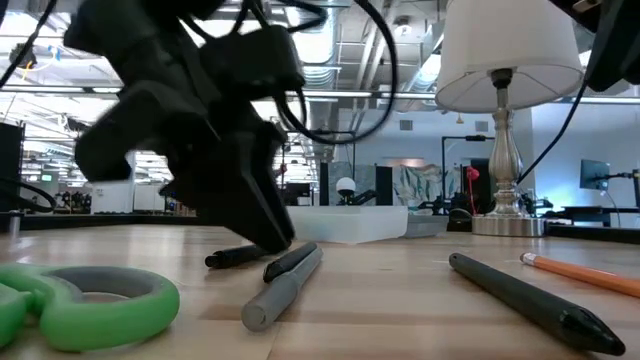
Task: Pick & place school supplies into a supply box
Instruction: Put the top left black pen into the black supply box
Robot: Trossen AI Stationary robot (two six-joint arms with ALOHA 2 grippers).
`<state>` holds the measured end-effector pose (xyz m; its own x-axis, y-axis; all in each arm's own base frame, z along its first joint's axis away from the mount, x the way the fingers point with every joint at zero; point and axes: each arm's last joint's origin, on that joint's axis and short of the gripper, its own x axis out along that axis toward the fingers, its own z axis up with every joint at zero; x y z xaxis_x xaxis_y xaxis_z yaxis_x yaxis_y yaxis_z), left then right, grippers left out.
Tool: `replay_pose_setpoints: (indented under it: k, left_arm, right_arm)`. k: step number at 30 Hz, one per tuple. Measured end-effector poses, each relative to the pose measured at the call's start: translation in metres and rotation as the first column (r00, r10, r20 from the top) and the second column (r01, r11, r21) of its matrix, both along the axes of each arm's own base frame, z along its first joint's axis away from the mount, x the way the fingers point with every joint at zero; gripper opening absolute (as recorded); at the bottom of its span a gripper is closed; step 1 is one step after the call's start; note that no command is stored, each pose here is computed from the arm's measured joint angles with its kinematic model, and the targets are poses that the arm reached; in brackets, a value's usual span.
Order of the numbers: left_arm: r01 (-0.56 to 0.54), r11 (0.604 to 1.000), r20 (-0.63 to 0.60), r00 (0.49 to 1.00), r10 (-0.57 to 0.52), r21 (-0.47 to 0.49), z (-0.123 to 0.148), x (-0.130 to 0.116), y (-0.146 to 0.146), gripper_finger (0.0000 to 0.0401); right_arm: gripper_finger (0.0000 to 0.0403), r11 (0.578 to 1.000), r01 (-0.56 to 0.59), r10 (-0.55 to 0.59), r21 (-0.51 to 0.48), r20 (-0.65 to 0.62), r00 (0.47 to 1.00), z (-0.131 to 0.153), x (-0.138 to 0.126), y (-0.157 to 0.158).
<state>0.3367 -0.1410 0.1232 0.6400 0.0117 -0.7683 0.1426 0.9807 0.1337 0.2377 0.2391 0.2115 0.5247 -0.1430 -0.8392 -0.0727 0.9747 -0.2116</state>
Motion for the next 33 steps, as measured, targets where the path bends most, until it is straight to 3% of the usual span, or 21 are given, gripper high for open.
replay_pose_setpoints:
  k: [11, 26, 33]
  left_arm:
    - [-0.046, 0.999, -0.103, 0.994, 0.046, 0.002, -0.005, -0.004, 0.008, 0.0116]
    - [-0.128, 0.987, -0.381, 0.911, 0.157, 0.100, 0.015, -0.016, 0.011, 0.0116]
    - [-0.079, 0.985, -0.328, 0.936, 0.127, 0.155, 0.033, -0.009, -0.002, 0.0116]
  right_arm:
    - [0.0086, 1.000, 0.007, -0.007, 0.004, 0.000, 1.000, 0.000, 0.000, 0.000]
    - [0.0086, 0.999, 0.036, -0.036, -0.005, -0.005, 0.999, 0.000, 0.008, -0.009]
    - [0.0086, 0.999, 0.032, -0.032, -0.021, 0.008, 0.999, 0.000, 0.006, -0.008]
